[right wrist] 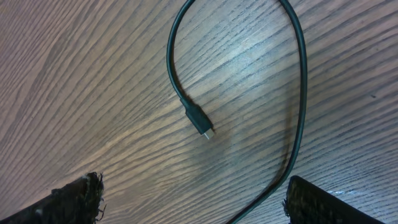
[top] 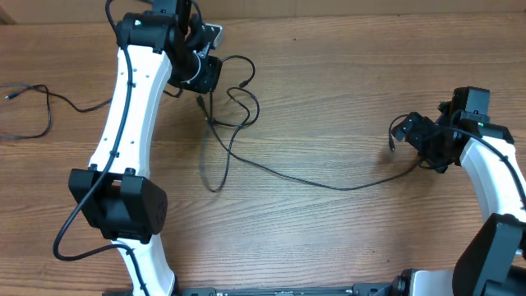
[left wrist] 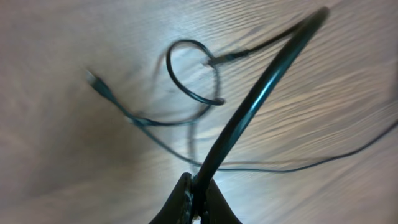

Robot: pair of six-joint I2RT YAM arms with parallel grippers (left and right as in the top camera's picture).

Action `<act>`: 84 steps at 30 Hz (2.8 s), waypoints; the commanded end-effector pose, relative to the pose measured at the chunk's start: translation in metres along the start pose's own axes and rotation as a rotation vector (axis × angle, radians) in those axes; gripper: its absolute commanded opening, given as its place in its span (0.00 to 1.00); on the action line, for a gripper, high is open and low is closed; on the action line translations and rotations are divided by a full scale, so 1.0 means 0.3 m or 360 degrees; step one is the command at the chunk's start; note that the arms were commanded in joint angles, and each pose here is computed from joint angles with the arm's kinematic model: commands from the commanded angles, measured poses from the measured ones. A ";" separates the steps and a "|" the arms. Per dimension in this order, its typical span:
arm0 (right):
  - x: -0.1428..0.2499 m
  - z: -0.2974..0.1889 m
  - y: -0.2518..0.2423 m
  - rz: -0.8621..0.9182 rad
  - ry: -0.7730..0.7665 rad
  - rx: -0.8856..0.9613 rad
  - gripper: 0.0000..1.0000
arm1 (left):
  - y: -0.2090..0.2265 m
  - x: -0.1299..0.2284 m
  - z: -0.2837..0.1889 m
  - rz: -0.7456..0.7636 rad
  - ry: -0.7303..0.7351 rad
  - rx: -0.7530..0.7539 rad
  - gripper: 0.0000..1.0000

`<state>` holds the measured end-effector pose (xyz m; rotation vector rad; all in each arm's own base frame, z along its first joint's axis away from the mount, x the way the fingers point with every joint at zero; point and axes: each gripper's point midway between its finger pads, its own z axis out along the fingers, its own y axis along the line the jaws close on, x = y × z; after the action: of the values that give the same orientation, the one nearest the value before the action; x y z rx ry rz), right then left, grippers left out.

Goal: Untangle cables

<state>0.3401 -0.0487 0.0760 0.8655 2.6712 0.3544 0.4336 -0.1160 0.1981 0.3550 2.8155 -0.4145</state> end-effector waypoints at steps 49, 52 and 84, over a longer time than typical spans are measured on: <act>0.010 -0.001 -0.003 0.0013 0.0015 -0.0001 0.96 | -0.185 0.062 0.441 -0.0864 -0.0098 -0.0157 0.25; 0.011 -0.001 -0.003 0.0013 0.0016 -0.0001 0.96 | -0.189 0.063 0.442 -0.0863 -0.0097 -0.0157 0.25; 0.016 0.000 -0.006 0.0016 0.0025 0.0002 0.97 | -0.038 -0.139 -0.127 -0.0625 -0.0507 -0.0269 0.04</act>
<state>0.3359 -0.0476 0.0746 0.8749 2.6882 0.3548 0.4530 -0.1535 0.1258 -0.3679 2.8252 -0.2273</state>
